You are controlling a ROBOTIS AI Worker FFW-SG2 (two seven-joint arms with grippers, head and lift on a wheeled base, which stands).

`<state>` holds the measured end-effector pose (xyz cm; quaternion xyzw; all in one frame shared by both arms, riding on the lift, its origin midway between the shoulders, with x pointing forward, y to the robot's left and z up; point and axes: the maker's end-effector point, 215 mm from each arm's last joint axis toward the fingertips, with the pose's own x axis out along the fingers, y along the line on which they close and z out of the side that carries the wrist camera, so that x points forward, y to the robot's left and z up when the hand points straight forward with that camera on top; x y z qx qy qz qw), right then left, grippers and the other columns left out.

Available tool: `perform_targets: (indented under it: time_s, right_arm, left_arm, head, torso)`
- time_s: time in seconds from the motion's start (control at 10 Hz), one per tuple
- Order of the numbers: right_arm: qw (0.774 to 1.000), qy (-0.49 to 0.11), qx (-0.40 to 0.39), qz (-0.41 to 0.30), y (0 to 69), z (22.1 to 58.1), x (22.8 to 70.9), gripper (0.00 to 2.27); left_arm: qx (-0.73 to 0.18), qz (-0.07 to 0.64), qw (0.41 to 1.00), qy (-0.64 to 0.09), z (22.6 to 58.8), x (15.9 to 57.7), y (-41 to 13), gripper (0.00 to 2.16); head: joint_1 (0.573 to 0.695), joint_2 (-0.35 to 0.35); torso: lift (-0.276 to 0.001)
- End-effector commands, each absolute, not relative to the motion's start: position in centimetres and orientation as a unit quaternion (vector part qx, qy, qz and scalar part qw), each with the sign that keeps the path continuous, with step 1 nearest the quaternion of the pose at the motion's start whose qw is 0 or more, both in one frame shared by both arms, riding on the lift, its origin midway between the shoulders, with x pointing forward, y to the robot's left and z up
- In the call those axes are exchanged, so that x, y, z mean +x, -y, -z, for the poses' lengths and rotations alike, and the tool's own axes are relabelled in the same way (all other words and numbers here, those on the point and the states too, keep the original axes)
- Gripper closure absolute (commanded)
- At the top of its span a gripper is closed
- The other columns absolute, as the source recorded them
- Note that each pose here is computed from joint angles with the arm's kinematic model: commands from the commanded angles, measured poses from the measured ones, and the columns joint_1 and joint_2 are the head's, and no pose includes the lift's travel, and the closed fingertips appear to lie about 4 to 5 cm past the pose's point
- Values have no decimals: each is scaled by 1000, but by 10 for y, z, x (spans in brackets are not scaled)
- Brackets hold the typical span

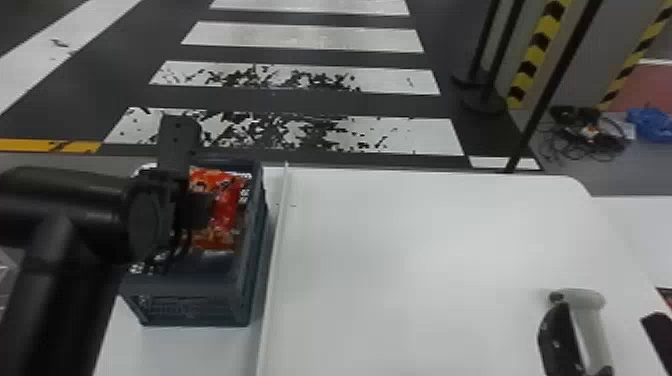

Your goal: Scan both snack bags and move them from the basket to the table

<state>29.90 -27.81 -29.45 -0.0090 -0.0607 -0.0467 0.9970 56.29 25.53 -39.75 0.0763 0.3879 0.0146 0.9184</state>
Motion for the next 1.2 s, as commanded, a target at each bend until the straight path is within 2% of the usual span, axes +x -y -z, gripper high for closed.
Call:
perform_targets:
  time_s: [0.0,0.3,1.1]
  right_arm:
    - [997,61,-9,46,278,295,299,113]
    - [997,60,-6,48,279,294,298,113]
    - [996,81,-4,47,280,279,285,113]
  left_arm:
    - [78,-13,919,-386,394,557,-254,2142]
    - [82,-22,918,-387,396,547,-261,2142]
    - [72,-18,938,-339,356,526,-255,2142]
  head:
    - [695,-30]
    - [695,-30]
    - [695,-31]
  torso:
    - [-98]
    - [-98]
    - [-98]
